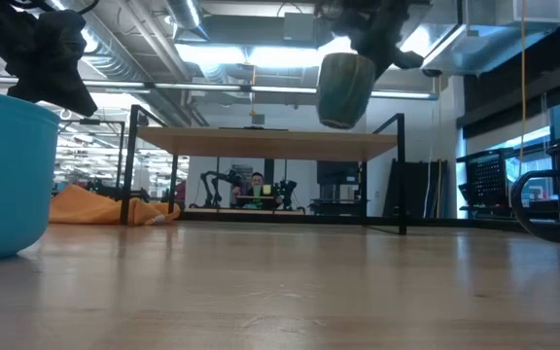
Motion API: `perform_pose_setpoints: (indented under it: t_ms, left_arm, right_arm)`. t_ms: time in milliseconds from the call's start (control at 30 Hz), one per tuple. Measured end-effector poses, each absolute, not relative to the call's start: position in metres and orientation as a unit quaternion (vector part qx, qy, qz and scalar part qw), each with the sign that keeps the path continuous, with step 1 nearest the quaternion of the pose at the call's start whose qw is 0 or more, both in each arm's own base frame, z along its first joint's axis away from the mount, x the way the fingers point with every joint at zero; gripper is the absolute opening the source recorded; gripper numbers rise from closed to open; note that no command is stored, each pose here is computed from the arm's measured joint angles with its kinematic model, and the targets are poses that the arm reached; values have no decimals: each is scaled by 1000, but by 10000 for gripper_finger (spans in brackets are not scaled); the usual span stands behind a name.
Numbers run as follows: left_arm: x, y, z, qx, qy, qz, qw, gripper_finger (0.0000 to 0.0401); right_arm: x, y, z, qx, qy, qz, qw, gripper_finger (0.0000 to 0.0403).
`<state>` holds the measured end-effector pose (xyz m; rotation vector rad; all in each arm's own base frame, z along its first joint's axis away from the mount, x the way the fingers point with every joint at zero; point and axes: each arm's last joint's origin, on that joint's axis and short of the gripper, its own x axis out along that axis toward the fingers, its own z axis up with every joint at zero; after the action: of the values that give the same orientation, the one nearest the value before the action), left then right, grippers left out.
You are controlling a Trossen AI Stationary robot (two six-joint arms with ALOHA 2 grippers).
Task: Stack small to large cups/mugs on shelf
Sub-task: Put the brown mug on the shelf
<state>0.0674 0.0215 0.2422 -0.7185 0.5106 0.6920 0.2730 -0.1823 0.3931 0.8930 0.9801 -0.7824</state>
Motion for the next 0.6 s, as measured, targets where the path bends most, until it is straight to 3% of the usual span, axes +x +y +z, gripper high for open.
perform_pose_setpoints:
  t_ms: [600]
  left_arm:
    - [67,22,242,-325,243,334,851,43]
  right_arm:
    - [279,-182,385,414,461,-393,679,39]
